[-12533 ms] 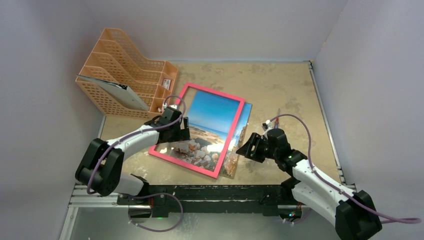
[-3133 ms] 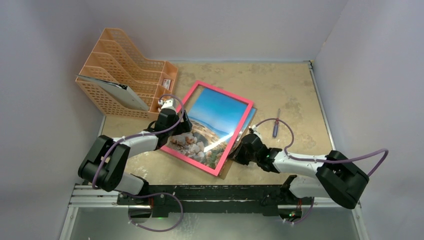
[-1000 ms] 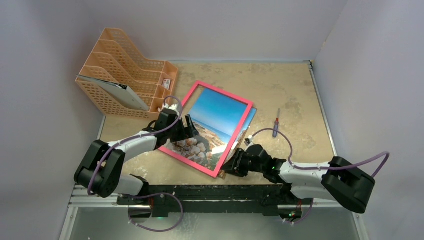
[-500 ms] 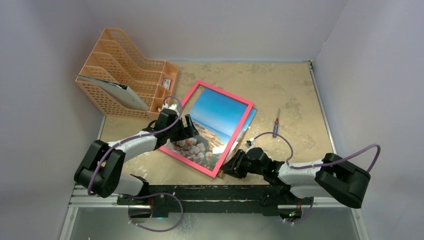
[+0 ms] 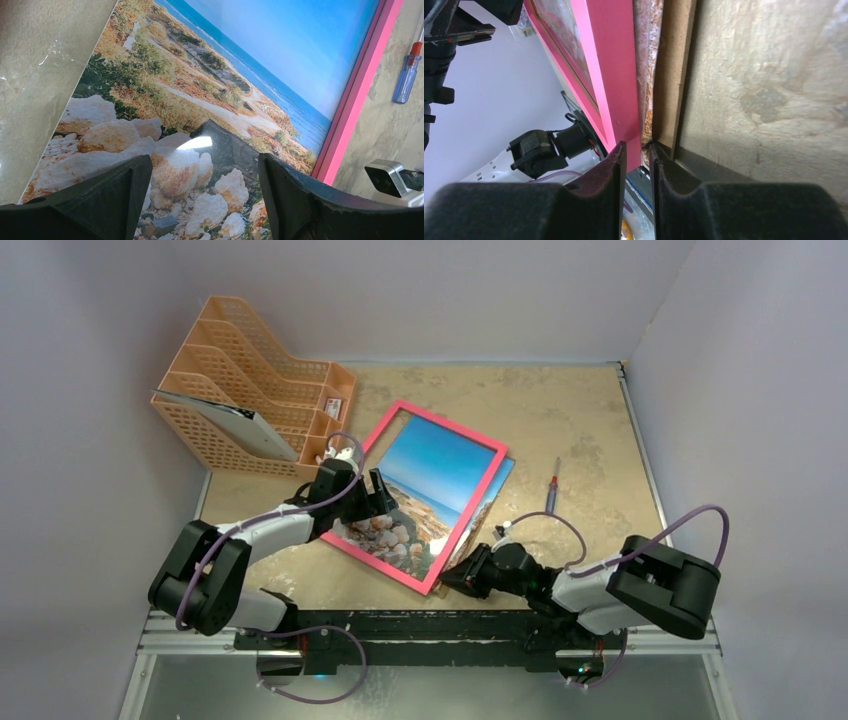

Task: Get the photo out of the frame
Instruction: Pick up the photo from the photo frame.

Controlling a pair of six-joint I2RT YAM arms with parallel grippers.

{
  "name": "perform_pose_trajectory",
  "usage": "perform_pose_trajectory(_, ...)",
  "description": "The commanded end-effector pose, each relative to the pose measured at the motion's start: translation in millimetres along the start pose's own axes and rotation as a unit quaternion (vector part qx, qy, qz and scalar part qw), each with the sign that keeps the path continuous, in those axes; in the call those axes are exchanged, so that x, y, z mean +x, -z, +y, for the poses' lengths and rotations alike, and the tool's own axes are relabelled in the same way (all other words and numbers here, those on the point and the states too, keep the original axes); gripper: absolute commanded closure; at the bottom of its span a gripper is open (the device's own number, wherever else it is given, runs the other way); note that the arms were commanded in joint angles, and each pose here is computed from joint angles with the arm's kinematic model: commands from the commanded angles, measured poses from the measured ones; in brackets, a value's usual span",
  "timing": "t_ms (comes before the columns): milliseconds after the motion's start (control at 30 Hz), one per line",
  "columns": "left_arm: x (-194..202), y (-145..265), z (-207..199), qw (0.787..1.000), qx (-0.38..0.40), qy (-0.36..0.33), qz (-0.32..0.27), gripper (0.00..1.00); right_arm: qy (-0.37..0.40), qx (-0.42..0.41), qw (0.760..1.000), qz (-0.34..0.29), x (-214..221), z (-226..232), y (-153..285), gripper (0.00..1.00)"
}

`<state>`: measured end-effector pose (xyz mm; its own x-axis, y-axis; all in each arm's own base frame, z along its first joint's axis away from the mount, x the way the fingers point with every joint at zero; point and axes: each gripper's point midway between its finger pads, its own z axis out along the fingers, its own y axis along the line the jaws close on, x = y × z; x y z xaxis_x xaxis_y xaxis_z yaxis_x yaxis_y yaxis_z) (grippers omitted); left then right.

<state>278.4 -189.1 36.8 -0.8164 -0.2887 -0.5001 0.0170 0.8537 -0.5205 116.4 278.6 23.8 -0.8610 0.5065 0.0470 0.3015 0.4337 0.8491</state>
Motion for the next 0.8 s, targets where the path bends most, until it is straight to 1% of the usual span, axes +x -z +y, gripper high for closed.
perform_pose_trajectory(0, 63, 6, 51, 0.991, -0.086, 0.012, 0.100, 0.17, -0.015, -0.036, 0.998, -0.055, -19, 15, 3, 0.78)
perform_pose_trajectory(67, 63, 6, 51, 0.991, -0.086, 0.013, 0.100, 0.17, -0.015, -0.040, 0.997, -0.063, -22, 17, 4, 0.83)
perform_pose_trajectory(167, 63, 6, 50, 0.991, -0.085, 0.014, 0.099, 0.17, -0.005, -0.030, 0.997, -0.070, -24, 18, 3, 0.83)
perform_pose_trajectory(267, 63, 6, 50, 0.991, -0.083, 0.015, 0.099, 0.17, -0.003, -0.017, 0.998, -0.068, -24, 16, -1, 0.81)
perform_pose_trajectory(333, 63, 6, 49, 0.991, -0.082, 0.016, 0.100, 0.17, -0.001, 0.005, 0.998, -0.065, -23, 12, -7, 0.79)
perform_pose_trajectory(467, 64, 6, 48, 0.992, -0.079, 0.018, 0.099, 0.17, 0.005, 0.014, 0.998, -0.054, -19, 10, -13, 0.78)
perform_pose_trajectory(533, 64, 7, 48, 0.992, -0.079, 0.019, 0.099, 0.17, 0.004, 0.038, 0.998, -0.053, -19, 2, -16, 0.73)
perform_pose_trajectory(633, 63, 7, 48, 0.992, -0.078, 0.018, 0.098, 0.17, 0.014, 0.084, 0.994, -0.069, -19, -6, -19, 0.71)
perform_pose_trajectory(700, 63, 7, 48, 0.992, -0.079, 0.018, 0.098, 0.17, 0.016, 0.092, 0.992, -0.084, -21, -4, -19, 0.78)
perform_pose_trajectory(767, 63, 7, 48, 0.992, -0.080, 0.019, 0.097, 0.17, 0.015, 0.074, 0.993, -0.086, -21, 0, -18, 0.87)
